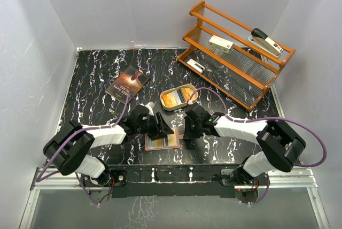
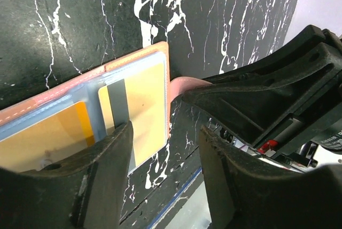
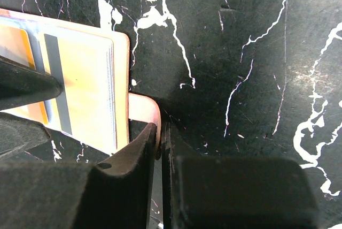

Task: Put the credit cards into the card holder
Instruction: Insert the credit card into the card holder, then close the card holder at the center of the board.

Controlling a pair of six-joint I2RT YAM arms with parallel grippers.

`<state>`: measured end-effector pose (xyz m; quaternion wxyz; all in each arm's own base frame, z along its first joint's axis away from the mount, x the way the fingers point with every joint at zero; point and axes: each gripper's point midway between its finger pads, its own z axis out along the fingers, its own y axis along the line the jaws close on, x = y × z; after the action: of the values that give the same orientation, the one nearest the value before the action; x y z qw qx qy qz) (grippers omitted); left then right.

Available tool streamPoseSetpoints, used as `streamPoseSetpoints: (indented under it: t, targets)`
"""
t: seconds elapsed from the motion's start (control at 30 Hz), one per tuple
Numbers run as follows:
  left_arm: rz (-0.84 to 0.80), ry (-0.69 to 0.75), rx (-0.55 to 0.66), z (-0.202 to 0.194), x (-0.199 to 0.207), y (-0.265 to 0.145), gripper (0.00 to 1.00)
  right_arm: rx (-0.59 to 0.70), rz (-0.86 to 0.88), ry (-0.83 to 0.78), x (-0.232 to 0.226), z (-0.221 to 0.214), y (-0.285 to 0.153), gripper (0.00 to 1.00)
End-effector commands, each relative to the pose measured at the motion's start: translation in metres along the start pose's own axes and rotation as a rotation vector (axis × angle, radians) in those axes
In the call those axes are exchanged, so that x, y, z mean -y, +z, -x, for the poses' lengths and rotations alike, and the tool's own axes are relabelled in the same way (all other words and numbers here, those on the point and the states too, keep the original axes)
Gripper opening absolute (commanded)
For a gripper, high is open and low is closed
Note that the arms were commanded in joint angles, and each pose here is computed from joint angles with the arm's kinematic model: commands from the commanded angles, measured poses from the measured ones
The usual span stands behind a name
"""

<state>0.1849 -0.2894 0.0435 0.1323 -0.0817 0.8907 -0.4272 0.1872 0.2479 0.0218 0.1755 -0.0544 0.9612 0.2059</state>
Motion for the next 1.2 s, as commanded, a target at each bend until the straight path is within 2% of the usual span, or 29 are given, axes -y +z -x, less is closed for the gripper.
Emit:
streamPoseSetpoints:
  t: [0.0, 0.33, 0.67, 1.17]
  targets:
    - [0.023, 0.056, 0.029, 0.008, 0.011, -0.012, 0.53, 0.036, -0.030, -0.024, 0.005, 0.005, 0.000, 0.05]
    - [0.251, 0.158, 0.099, 0.022, -0.012, -0.048, 0.69, 0.038, -0.021, -0.029, 0.003, 0.005, -0.002, 0.05]
    - [0.395, 0.149, 0.133, 0.028, -0.044, -0.063, 0.85, 0.038, -0.021, -0.029, 0.003, 0.006, -0.002, 0.05]
    - [0.462, 0.107, 0.134, 0.024, -0.069, -0.063, 0.89, 0.028, -0.015, -0.028, 0.002, 0.004, 0.000, 0.05]
